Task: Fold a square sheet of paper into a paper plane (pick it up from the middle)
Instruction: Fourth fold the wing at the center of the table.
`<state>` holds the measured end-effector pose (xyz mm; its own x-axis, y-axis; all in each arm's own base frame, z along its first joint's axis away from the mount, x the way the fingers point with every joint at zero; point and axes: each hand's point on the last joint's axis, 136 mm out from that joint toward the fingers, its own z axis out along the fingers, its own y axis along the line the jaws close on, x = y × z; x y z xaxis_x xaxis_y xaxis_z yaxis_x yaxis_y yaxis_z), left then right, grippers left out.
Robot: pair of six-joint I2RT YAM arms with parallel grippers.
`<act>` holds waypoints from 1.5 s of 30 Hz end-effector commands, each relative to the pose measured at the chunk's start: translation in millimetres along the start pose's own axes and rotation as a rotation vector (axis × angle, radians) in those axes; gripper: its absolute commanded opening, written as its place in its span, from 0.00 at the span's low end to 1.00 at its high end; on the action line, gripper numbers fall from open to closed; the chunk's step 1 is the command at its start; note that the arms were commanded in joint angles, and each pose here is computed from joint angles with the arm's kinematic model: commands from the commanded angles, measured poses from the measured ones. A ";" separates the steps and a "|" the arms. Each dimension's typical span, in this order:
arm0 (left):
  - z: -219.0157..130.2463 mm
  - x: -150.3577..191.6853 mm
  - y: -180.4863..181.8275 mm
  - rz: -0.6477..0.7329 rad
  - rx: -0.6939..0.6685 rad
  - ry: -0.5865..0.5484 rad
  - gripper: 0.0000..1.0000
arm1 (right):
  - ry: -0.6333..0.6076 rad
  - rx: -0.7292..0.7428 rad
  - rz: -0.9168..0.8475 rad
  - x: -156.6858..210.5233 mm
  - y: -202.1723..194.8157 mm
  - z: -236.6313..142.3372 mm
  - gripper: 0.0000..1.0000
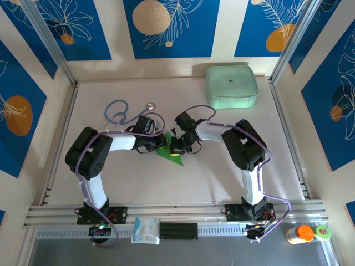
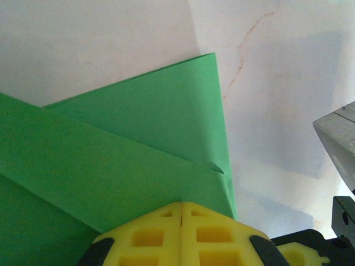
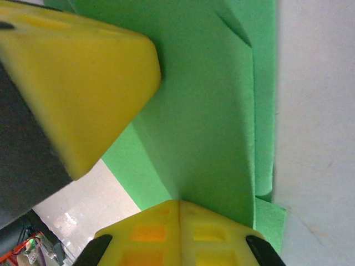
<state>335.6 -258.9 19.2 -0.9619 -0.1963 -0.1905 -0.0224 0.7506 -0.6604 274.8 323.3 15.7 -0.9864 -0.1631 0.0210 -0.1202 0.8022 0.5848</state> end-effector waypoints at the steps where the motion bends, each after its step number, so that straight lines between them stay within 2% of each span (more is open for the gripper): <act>1: 7.8 29.3 55.3 -0.072 -0.208 0.079 0.00 | 0.074 0.055 0.074 25.4 -30.5 9.4 0.04; 14: 9.0 38.1 78.4 -0.092 -0.291 0.103 0.00 | 0.143 0.003 0.126 80.5 -55.3 -8.2 0.04; 30: 11.9 36.5 70.0 -0.080 -0.245 0.104 0.00 | 0.112 -0.014 0.163 98.4 -64.1 -21.6 0.04; 35: 11.7 33.8 61.4 -0.066 -0.209 0.101 0.00 | 0.075 -0.041 0.147 92.8 -58.3 -29.6 0.07; 38: 9.8 30.5 50.6 -0.055 -0.173 0.099 0.00 | 0.000 -0.065 0.090 79.6 -44.7 -44.8 0.10; 42: 1.8 18.1 18.4 -0.044 -0.077 0.083 0.00 | -0.137 -0.061 0.021 53.4 -30.2 -68.3 0.17; 45: -13.8 -0.8 -16.6 -0.037 0.012 0.033 0.07 | -0.187 -0.059 0.000 35.0 -24.0 -73.5 0.23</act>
<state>332.4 -262.2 21.9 -0.9691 -0.1865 -0.1615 -0.0339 0.7491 -0.6616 231.5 254.3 52.5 -0.9953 -0.0730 -0.0639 -0.0970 0.7590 0.6438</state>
